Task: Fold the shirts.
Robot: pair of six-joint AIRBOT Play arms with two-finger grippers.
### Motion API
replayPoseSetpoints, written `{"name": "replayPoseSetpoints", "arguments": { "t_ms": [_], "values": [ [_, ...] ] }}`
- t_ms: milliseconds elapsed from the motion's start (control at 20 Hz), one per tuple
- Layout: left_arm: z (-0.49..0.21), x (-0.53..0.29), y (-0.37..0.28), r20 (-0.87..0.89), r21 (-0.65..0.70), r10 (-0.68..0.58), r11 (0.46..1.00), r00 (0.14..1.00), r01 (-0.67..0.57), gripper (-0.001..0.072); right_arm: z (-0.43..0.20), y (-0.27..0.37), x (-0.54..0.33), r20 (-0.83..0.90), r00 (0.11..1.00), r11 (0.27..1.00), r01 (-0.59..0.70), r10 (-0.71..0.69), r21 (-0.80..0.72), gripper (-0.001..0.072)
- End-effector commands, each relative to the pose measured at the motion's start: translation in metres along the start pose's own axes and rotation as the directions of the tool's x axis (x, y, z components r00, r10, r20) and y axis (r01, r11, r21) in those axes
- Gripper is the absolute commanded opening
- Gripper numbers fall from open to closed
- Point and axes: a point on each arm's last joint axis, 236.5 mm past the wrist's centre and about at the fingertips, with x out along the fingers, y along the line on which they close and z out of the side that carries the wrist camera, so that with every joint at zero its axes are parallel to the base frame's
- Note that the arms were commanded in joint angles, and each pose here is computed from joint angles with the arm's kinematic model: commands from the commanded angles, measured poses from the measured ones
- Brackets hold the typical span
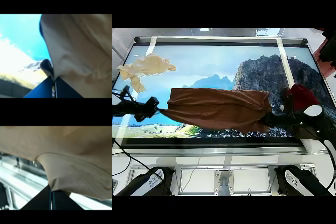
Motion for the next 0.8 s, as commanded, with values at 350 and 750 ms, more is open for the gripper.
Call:
{"name": "replayPoseSetpoints", "arguments": {
  "t_ms": [350, 750],
  "values": [
    [0.116, -0.033, -0.083, 0.285, 0.154, -0.176, 0.979, 0.942, 0.136, 0.001, 0.16, 0.037, -0.046, 0.37, 0.929, 0.995, 0.058, -0.025, -0.076, 0.0033],
    [0.144, 0.095, -0.08, 0.241, 0.164, -0.012, 0.986, 0.97, -0.028, 0.001, 0.211, -0.034, 0.053, 0.266, 0.955, 0.991, 0.123, -0.132, 0.049, 0.0033]
  ]
}}
